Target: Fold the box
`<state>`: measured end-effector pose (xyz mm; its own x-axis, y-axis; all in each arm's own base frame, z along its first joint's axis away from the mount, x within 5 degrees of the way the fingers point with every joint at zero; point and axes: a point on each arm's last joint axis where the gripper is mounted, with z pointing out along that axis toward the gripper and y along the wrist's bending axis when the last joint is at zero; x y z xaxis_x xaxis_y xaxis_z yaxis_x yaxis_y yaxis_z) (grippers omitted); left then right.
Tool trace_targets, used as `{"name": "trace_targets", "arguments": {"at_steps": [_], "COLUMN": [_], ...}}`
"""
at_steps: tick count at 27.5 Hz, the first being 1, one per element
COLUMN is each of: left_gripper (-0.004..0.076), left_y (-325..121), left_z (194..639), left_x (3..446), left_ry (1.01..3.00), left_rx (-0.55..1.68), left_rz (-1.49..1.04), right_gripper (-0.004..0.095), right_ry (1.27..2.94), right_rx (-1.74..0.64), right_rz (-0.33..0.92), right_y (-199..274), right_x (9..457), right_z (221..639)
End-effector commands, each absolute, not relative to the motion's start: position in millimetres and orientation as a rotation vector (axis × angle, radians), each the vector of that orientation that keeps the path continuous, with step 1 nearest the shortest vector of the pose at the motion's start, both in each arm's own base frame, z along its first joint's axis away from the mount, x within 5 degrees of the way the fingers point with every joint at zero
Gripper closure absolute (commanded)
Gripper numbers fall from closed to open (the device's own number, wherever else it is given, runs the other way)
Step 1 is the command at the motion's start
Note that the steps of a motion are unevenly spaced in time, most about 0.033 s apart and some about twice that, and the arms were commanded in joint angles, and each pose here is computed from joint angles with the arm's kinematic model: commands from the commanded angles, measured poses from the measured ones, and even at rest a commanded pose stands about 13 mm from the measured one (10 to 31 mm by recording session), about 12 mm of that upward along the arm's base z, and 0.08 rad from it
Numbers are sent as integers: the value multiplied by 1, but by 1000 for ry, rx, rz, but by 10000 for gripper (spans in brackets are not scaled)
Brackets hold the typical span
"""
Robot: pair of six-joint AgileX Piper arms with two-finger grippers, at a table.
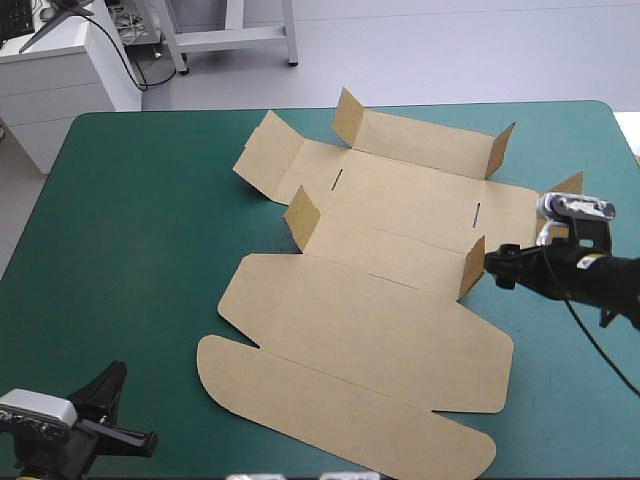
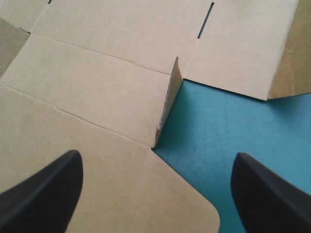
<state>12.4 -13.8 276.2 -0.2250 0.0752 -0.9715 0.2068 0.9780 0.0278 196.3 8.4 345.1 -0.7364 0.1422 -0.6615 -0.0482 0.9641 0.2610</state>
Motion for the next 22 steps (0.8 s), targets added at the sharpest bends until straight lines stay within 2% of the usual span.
{"name": "trace_targets", "arguments": {"at_steps": [1, 8, 15, 18, 21, 22], "left_gripper": [732, 732, 732, 732, 732, 732], "left_y": [-14, -14, -14, -14, -14, -14], "left_z": [290, 290, 290, 290, 290, 290], "left_x": [9, 9, 9, 9, 9, 9], "left_ry": [1694, 1694, 1694, 1694, 1695, 1695], "left_rx": [187, 187, 187, 187, 185, 185], "left_rz": [-146, -146, -146, -146, -148, -148], "right_gripper": [135, 141, 179, 247, 389, 463], "right_ry": [2339, 2467, 2584, 2625, 2634, 2633], "right_rx": [112, 172, 194, 177, 156, 149], "right_rz": [408, 488, 508, 511, 517, 517], "right_y": [8, 6, 4, 7, 11, 13], "right_x": [231, 289, 316, 322, 325, 325], "right_z": [354, 325, 292, 280, 278, 278]}}
